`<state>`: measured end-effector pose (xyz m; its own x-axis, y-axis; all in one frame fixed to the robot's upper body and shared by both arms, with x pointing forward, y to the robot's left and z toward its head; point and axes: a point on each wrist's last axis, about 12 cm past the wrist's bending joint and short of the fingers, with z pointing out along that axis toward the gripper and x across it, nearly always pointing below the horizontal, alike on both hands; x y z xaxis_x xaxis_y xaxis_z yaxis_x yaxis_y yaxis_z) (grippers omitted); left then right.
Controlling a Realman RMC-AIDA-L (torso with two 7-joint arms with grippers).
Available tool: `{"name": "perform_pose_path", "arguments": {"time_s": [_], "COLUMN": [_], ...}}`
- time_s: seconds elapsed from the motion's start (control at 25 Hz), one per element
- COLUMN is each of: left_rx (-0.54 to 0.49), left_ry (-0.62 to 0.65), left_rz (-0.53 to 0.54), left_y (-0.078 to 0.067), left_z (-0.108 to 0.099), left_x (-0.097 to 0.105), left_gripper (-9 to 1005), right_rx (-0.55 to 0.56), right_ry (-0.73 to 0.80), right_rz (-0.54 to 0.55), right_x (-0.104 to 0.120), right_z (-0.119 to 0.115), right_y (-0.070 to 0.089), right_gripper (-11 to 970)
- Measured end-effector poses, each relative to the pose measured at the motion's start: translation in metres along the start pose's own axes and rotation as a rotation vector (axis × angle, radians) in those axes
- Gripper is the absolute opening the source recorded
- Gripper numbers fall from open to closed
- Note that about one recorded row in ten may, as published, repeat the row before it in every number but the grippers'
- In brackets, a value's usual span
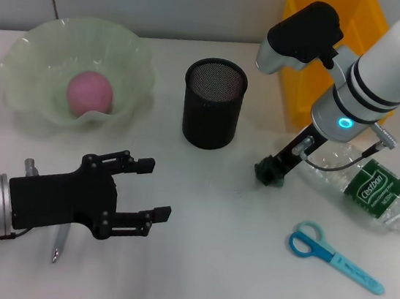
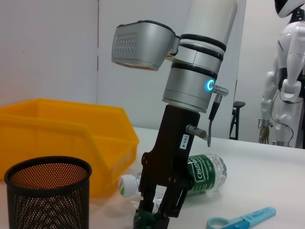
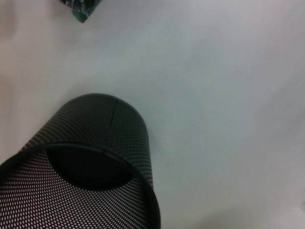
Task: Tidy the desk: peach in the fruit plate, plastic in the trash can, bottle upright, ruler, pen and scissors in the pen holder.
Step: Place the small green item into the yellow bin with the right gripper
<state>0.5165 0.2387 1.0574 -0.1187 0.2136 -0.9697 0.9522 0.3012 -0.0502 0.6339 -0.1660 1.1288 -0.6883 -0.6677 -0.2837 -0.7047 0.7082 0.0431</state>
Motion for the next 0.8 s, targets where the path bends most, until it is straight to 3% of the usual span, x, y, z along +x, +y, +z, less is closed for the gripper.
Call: {"name": "perform_pose_path", "arguments": {"time_s": [0.24, 0.52, 0.6, 0.64, 0.68, 0.8], "left_rx": [0.000, -0.002, -0.002, -0.003, -0.003, -0.002], "left_ry": [-0.001, 0.001, 0.001, 0.001, 0.000, -0.001], "left_rz": [0.000, -0.003, -0.003, -0.002, -0.002, -0.003], "left_y": [0.000, -0.001, -0.001, -0.001, -0.001, -0.001], "left_z": [0.000, -0.001, -0.001, -0.001, -0.001, -0.002], "left_x": [0.000, 0.001, 0.001, 0.001, 0.001, 0.001], "left_gripper": [811, 811, 811, 811, 811, 811], "right_rx": [0.004, -0.028, 0.006, 0.074, 0.074, 0.219], "right_ry": [-0.023, -0.104, -0.145, -0.191, -0.191, -0.252], "right_rz": [0.009, 0.013, 0.017, 0.031, 0.031, 0.082], "right_x": [-0.002, -0.001, 0.002, 0.007, 0.007, 0.017], "right_z": [-0.012, -0.044, -0.061, -0.080, -0.080, -0.106], "right_y": [0.000, 0.005, 0.004, -0.002, -0.002, -0.018], "right_gripper": [414, 385, 385, 385, 385, 385]}}
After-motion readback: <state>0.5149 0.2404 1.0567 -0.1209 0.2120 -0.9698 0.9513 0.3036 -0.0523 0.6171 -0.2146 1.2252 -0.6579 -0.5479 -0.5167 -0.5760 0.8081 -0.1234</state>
